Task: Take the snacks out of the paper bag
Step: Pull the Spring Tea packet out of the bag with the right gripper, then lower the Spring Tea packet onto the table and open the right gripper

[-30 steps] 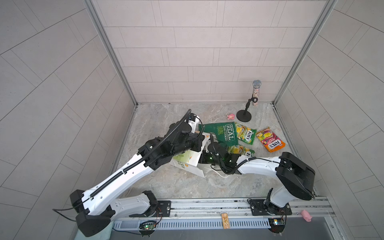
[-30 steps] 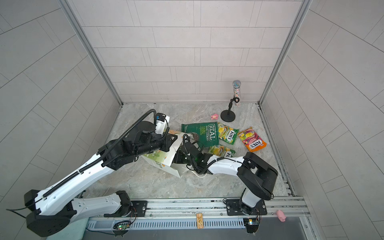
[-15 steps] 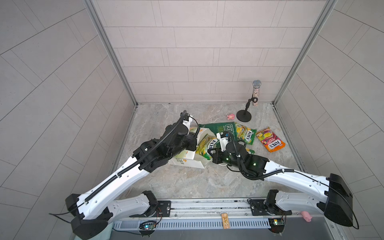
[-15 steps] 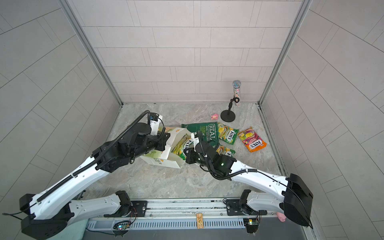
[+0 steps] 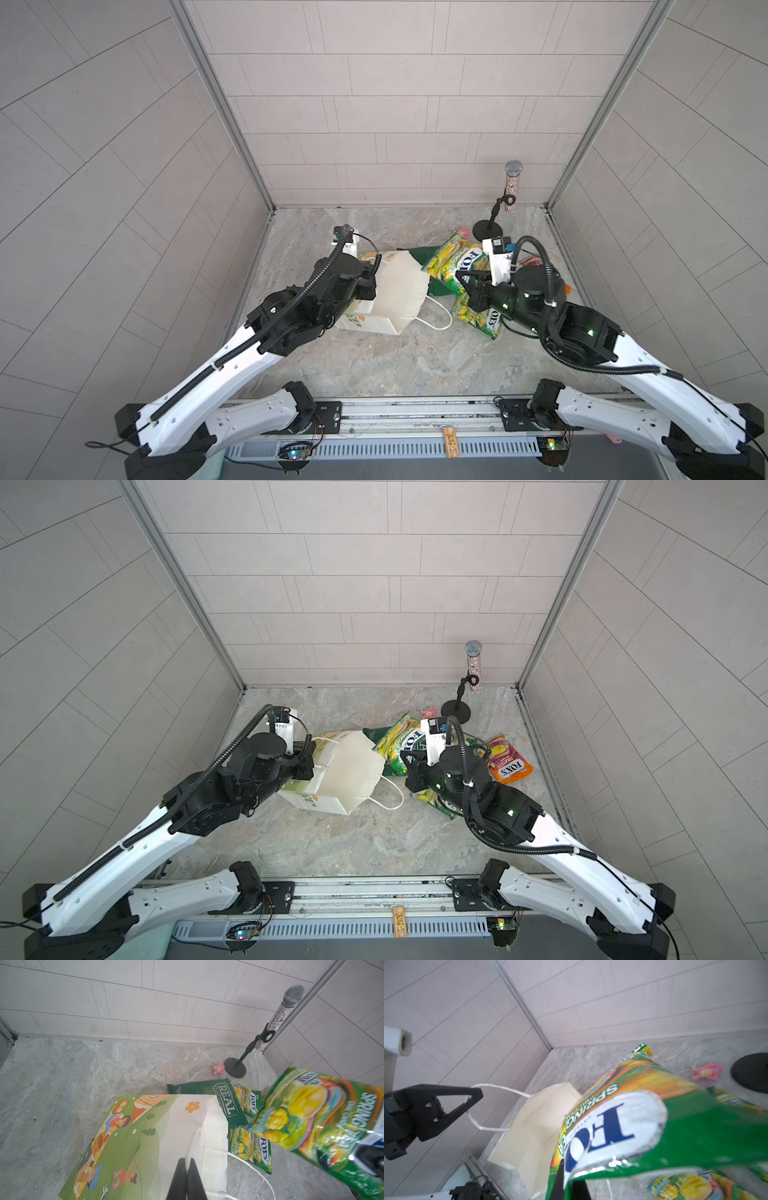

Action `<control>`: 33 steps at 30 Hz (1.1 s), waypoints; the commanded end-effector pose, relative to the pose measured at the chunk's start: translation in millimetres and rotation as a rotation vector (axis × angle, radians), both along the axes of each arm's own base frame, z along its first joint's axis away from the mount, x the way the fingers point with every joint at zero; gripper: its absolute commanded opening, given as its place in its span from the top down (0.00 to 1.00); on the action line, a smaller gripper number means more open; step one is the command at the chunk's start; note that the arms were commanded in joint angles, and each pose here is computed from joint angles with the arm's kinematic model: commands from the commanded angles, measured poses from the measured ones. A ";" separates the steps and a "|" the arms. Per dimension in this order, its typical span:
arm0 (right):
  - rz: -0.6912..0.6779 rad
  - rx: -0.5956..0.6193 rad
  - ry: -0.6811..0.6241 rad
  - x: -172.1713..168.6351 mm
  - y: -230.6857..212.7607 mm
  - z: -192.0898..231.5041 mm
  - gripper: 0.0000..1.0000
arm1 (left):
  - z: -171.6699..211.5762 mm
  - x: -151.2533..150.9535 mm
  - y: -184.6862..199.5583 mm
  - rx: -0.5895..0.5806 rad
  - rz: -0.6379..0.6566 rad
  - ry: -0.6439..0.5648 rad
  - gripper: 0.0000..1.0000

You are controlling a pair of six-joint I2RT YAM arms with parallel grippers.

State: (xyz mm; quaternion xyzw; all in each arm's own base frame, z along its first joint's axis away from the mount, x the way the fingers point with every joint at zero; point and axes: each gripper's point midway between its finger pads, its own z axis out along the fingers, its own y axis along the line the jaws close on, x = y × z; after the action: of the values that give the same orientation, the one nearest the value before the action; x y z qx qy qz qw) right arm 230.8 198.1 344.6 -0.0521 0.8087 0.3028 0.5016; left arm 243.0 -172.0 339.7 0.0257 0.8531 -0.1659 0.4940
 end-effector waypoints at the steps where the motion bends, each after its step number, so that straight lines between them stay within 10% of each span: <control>1: -0.096 -0.127 0.032 3.2 -37.9 -14.4 1.00 | 3.1 -0.3 17.7 0.031 0.063 -0.029 1.00; 7: -0.075 -0.160 0.179 4.0 -55.0 -52.4 1.00 | 17.1 -2.5 47.2 0.052 0.166 -0.089 1.00; 20: 0.493 -0.040 0.459 -38.5 35.6 -146.8 1.00 | 25.9 -6.0 72.9 0.066 0.252 -0.145 1.00; 33: 0.620 -0.010 0.565 -47.1 67.2 -218.4 1.00 | 29.6 -0.2 66.5 0.063 0.246 -0.151 1.00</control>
State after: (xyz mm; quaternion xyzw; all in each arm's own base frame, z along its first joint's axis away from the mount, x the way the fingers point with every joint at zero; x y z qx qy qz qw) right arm 176.6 251.4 112.4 -0.1824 0.8866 0.4088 0.1164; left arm 239.9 -108.7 363.9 -0.0476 0.8205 -0.0833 0.5636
